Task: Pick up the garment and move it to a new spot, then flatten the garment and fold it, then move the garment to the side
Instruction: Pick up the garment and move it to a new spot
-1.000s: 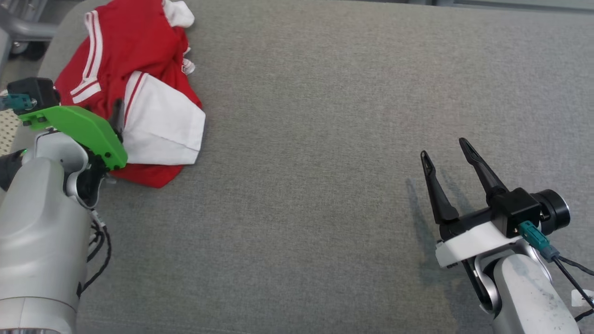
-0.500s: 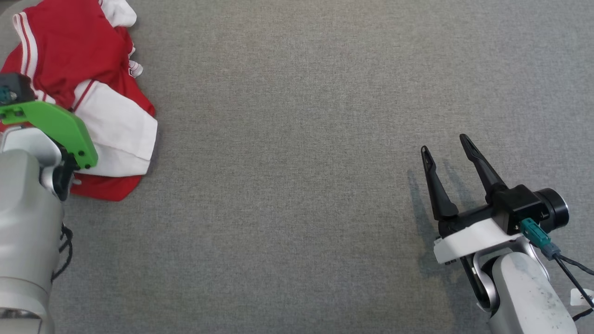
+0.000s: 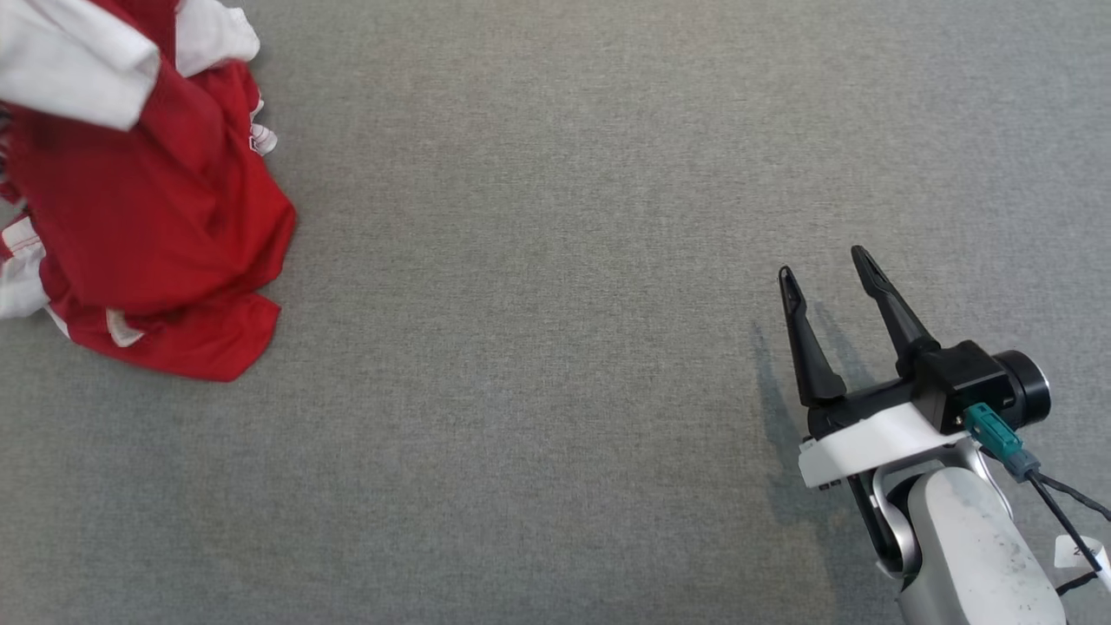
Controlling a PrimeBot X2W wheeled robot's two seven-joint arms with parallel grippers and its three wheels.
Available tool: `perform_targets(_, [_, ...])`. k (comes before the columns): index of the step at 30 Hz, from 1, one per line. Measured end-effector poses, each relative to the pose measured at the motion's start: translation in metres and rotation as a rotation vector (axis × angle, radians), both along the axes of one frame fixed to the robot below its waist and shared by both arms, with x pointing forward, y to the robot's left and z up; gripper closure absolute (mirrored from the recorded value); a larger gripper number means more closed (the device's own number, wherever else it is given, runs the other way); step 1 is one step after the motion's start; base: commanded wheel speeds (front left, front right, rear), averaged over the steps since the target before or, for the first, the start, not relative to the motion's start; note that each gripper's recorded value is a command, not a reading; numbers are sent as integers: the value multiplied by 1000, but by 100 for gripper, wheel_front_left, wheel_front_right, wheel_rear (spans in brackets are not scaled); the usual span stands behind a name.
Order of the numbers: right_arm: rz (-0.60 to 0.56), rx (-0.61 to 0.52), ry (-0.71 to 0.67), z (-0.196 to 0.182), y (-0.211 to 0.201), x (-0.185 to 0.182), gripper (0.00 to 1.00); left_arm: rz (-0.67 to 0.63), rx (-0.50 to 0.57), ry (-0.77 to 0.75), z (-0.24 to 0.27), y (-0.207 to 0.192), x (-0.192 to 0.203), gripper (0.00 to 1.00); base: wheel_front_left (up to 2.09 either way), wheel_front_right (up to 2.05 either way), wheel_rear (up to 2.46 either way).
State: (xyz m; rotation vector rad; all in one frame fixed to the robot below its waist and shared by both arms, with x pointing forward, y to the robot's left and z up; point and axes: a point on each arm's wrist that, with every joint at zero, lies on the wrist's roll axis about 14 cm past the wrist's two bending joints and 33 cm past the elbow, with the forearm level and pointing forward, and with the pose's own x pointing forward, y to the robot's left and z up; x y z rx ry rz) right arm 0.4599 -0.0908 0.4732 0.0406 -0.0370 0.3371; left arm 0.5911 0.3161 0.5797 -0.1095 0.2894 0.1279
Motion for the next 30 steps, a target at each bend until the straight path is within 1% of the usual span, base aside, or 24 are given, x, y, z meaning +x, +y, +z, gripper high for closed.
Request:
perform_targets(4, [-24, 12, 9, 0, -6, -4, 0, -20, 15, -88, 40, -3, 10, 100, 0, 0, 0])
perform_targets(7, [-51, 15, 16, 0, -15, -10, 0, -67, 9, -152, 70, -20, 16, 100, 0, 0, 0])
perform_targets(10, [-69, 21, 14, 3, -20, -14, 0, -157, -19, -225, 103, -55, 21, 100, 0, 0, 0])
perform_targets(14, [-102, 23, -3, 11, -31, -20, 0, -317, -52, -302, 144, -112, 14, 100, 0, 0, 0])
perform_targets(16, [-114, 24, -16, 17, -35, -22, 0, -398, -71, -329, 159, -139, 6, 100, 0, 0, 0])
perform_targets(20, [-150, 23, -31, 25, -48, -31, 0, -562, -118, -353, 174, -193, -15, 100, 0, 0, 0])
perform_targets(24, [-190, 39, -37, 30, -61, -43, 0, -746, -208, -370, 182, -255, -45, 100, 0, 0, 0])
perform_targets(26, [-206, 45, -38, 31, -67, -49, 0, -816, -254, -371, 185, -279, -59, 100, 0, 0, 0])
perform_targets(27, [-226, 50, -41, 33, -74, -54, 0, -891, -289, -348, 182, -304, -76, 100, 0, 0, 0])
perform_targets(30, [-262, 54, -45, 36, -86, -62, 0, -975, -323, -339, 183, -331, -98, 100, 0, 0, 0])
